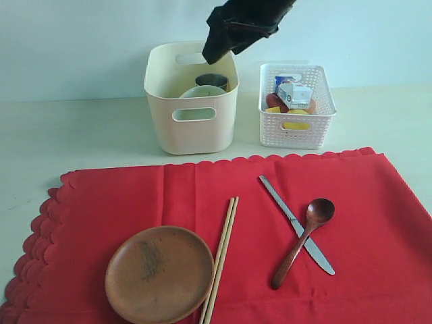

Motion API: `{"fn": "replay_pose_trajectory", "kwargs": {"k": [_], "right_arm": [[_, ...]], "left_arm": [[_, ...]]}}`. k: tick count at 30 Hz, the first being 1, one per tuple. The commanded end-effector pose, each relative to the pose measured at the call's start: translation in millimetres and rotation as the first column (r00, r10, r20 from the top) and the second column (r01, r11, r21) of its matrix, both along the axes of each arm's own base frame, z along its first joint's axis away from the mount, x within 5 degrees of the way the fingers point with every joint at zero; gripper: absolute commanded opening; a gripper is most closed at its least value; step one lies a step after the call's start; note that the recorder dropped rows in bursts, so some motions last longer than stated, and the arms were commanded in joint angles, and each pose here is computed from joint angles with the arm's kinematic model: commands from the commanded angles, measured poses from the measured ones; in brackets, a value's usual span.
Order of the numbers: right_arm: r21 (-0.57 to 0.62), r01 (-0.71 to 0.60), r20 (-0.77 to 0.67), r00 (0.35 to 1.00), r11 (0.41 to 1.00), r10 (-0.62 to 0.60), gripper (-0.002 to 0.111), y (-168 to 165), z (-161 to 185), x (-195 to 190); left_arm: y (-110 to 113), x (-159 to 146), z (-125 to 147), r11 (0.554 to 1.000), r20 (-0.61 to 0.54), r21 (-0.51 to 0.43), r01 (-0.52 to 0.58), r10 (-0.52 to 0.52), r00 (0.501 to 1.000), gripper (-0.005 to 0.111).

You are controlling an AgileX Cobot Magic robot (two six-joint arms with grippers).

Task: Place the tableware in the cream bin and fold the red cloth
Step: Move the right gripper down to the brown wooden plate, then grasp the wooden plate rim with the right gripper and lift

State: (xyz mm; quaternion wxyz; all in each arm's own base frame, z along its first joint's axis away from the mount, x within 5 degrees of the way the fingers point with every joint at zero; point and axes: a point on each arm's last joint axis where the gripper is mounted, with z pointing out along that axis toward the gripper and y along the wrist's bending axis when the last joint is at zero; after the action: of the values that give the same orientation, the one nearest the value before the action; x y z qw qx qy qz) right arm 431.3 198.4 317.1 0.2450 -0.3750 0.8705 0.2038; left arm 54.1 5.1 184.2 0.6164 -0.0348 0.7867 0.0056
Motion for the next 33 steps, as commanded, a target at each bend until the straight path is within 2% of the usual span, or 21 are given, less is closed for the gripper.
{"fn": "replay_pose_trajectory", "kwargs": {"k": [1,6,16,19,24,33], "right_arm": [[0.003,-0.043,-0.082,0.996,0.999,0.043,0.059,-1.3,-13.6,-17.6],[0.093,-0.146,-0.166,0.973,0.985,0.160,0.059,2.1,-49.5,-43.2],[0.050,-0.311,-0.315,0.897,0.949,0.311,0.059,43.0,-126.1,-70.3],[0.032,-0.303,-0.397,0.871,0.953,0.290,0.059,55.7,-157.7,-73.9],[0.007,-0.283,-0.466,0.848,0.959,0.253,0.059,55.6,-185.6,-72.5],[-0.007,-0.279,-0.544,0.807,0.960,0.231,0.059,55.0,-213.6,-74.6]], "left_arm": [[0.1,-0.2,0.0,1.000,0.010,-0.004,-0.003,0.003,1.000,0.045],[0.1,-0.2,0.0,1.000,0.010,-0.004,-0.003,0.003,1.000,0.045],[0.1,-0.2,0.0,1.000,0.010,-0.004,-0.003,0.003,1.000,0.045],[0.1,-0.2,0.0,1.000,0.010,-0.004,-0.003,0.003,1.000,0.045],[0.1,-0.2,0.0,1.000,0.010,-0.004,-0.003,0.003,1.000,0.045],[0.1,-0.2,0.0,1.000,0.010,-0.004,-0.003,0.003,1.000,0.045]]}}
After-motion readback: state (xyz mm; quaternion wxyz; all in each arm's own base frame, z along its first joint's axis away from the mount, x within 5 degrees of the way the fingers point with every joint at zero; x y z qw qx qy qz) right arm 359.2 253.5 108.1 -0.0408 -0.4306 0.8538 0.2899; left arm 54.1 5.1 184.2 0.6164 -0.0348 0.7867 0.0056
